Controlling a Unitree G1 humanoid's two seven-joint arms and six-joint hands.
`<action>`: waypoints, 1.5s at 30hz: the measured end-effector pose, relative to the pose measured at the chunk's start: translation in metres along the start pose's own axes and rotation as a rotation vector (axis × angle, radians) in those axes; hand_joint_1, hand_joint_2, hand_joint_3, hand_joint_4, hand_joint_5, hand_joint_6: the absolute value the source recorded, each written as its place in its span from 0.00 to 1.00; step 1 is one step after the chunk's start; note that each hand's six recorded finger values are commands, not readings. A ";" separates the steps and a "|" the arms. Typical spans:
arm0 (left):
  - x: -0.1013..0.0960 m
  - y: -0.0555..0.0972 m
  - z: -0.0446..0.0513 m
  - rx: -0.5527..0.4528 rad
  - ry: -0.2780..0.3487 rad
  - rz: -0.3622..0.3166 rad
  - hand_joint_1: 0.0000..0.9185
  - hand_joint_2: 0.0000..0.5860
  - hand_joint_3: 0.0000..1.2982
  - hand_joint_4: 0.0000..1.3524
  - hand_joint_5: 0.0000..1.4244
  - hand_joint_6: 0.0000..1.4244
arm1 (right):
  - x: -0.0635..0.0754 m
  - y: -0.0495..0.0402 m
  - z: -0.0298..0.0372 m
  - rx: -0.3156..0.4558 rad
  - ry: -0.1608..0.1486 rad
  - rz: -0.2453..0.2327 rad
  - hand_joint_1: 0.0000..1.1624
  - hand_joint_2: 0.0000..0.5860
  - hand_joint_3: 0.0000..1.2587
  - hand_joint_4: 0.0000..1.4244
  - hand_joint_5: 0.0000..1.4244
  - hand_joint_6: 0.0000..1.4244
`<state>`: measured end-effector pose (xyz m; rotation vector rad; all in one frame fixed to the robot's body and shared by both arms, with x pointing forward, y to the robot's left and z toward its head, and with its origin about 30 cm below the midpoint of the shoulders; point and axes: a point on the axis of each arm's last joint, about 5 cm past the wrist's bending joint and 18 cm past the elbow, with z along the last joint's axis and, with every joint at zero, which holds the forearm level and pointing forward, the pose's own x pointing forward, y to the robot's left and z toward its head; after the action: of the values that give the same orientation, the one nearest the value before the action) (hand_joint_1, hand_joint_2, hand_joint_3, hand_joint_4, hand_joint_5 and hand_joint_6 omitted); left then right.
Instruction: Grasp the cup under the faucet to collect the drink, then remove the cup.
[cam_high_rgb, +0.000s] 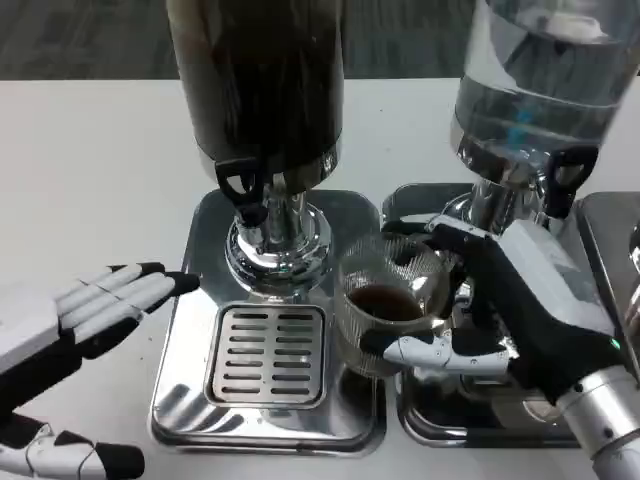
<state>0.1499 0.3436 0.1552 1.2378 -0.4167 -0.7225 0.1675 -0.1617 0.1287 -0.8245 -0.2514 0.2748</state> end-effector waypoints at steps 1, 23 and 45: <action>0.000 0.001 0.0004 0.018 -0.005 -0.002 0.00 0.13 0.00 0.00 0.00 0.02 | 0.000 -0.0023 0.0007 -0.007 -0.006 -0.005 0.54 0.45 0.38 0.42 0.60 0.85; -0.004 -0.005 0.0072 0.078 -0.086 0.052 0.00 0.10 0.00 0.00 0.00 0.01 | -0.018 -0.0154 0.0159 0.014 -0.054 0.023 0.53 0.45 0.39 0.43 0.61 0.85; -0.013 -0.012 0.0282 -0.004 -0.157 0.095 0.00 0.10 0.00 0.00 0.00 0.01 | -0.043 -0.0175 0.0352 0.066 -0.088 0.059 0.48 0.44 0.41 0.44 0.62 0.86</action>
<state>0.1194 0.3308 0.1533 1.1536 -0.5991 -0.7416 0.1181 -0.1634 0.1599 -0.7562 -0.2992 0.3739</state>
